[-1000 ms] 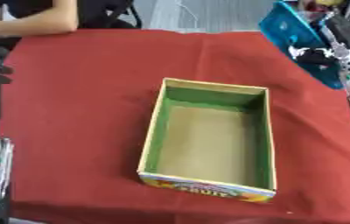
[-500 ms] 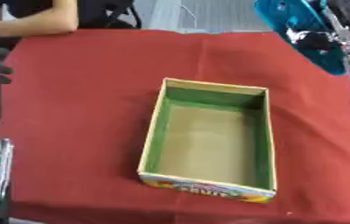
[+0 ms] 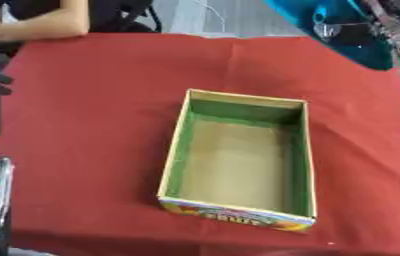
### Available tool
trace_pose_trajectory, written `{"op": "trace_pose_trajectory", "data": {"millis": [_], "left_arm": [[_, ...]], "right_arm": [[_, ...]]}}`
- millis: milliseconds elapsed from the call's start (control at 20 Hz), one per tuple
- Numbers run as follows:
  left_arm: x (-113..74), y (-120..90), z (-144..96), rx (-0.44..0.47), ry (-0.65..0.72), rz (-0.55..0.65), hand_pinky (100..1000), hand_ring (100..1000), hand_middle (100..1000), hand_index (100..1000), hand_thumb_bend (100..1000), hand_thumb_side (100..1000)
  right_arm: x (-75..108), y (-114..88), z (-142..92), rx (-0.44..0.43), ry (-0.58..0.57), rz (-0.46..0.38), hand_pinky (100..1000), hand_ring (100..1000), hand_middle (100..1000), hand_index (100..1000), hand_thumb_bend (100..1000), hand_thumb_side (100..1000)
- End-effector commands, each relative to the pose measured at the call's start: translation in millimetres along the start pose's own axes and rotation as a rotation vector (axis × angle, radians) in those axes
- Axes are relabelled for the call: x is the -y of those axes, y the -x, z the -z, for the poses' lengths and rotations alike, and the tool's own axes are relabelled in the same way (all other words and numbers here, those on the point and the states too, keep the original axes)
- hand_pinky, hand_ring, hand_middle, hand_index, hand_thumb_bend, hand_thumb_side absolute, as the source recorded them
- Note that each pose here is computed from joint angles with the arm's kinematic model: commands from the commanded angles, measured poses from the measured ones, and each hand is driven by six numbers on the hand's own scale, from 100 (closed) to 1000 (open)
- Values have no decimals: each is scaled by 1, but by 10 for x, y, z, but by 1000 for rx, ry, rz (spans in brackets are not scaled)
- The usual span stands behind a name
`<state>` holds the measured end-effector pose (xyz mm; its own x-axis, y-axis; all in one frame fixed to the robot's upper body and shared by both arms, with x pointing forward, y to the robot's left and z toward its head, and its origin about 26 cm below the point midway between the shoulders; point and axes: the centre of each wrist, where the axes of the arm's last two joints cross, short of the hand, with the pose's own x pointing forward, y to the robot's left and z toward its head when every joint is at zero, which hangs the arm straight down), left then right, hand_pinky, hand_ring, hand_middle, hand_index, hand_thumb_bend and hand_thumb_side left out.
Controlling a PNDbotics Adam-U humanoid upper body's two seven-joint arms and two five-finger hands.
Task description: Pick up objects on the table and place them in the box.
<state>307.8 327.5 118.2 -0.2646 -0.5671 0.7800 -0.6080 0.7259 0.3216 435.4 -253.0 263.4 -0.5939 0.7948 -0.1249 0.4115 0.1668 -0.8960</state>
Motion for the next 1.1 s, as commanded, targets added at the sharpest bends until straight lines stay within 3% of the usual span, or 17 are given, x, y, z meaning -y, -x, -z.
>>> {"op": "trace_pose_trajectory", "data": {"millis": [50,500,850,1100], "left_arm": [[-70,-67,75,38,-11,16,432,462,568,623,100,968],[-65,-73,77,40,-11,14,432,462,568,623,100,968],[-60,-71,75,38,-9,14,432,462,569,623,100,968],[-55,-73,73,38,-8,12,432,462,569,623,100,969]], "right_arm": [[218,-189,78,100,24,-22,100,100,100,217,100,632],[170,-575,97,250,-27,29,100,100,100,222,100,630],[-40,-658,39,261,-95,100,100,100,100,227,100,576],[-304,-632,-12,239,-167,150,100,100,100,231,100,530]]}}
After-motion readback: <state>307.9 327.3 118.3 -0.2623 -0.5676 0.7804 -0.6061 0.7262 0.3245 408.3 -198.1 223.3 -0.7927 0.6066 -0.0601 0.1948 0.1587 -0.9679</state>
